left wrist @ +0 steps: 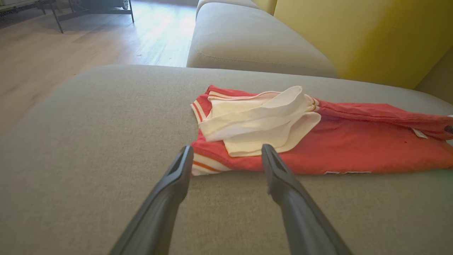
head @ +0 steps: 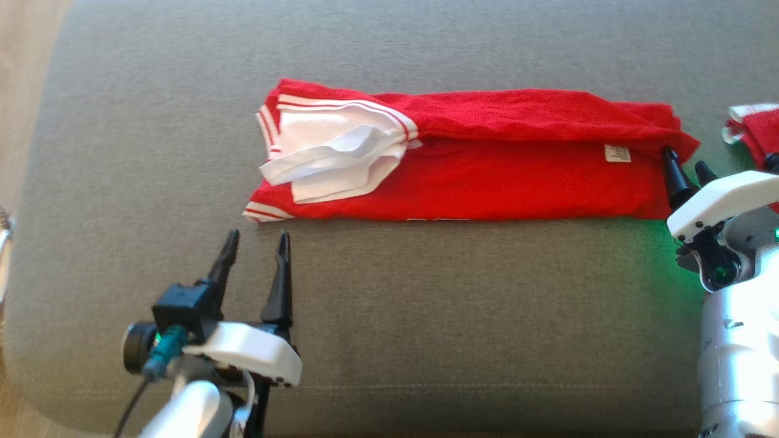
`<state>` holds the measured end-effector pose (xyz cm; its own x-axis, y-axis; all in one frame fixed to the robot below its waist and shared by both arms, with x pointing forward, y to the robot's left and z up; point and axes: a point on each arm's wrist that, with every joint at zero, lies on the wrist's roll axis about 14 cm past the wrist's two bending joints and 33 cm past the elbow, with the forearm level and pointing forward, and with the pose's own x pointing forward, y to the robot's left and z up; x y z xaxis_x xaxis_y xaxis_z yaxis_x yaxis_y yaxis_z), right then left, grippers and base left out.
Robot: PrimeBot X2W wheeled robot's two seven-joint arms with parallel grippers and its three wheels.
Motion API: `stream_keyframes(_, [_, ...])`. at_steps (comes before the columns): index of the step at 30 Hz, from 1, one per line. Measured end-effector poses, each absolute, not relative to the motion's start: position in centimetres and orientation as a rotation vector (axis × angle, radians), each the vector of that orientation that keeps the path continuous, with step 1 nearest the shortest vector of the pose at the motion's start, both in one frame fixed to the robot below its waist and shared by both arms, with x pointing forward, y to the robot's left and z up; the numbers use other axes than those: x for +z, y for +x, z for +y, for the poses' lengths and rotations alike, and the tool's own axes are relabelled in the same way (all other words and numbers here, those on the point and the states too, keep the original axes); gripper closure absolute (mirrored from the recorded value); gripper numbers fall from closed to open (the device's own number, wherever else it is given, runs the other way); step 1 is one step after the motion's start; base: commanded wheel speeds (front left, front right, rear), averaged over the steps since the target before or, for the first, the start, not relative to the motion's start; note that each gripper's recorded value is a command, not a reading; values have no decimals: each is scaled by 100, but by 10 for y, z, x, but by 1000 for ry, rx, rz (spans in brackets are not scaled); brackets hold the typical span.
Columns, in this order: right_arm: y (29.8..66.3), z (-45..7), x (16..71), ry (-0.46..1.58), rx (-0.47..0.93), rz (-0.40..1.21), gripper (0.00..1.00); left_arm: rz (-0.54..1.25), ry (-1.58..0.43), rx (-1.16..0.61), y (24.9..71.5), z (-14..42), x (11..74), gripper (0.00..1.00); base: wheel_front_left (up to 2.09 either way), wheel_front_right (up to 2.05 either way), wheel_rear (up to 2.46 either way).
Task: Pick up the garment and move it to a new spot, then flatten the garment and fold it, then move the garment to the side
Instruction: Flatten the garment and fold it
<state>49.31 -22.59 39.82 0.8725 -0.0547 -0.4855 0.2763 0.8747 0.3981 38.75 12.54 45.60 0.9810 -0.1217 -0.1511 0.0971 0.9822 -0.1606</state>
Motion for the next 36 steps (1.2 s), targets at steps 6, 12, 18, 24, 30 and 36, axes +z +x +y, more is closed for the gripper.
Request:
stream_keyframes(6, [502, -207, 390, 457, -158, 531, 0, 167, -158, -77, 367, 128, 455, 0, 0, 0, 0])
stream_keyframes(12, [507, -202, 381, 434, -169, 572, 0, 154, -149, -68, 363, 131, 457, 0, 0, 0, 0])
stream_keyframes(18, [510, -201, 380, 409, -179, 579, 100, 139, -135, -49, 362, 139, 459, 0, 0, 0, 0])
stream_keyframes(24, [508, -207, 389, 393, -202, 497, 100, 132, -138, -51, 362, 137, 460, 0, 0, 0, 0])
stream_keyframes(30, [511, -227, 414, 350, -227, 380, 100, 136, -140, -86, 362, 128, 458, 0, 0, 0, 0])
stream_keyframes(36, [519, -252, 452, 294, -242, 289, 100, 122, -140, -129, 366, 116, 462, 0, 0, 0, 0])
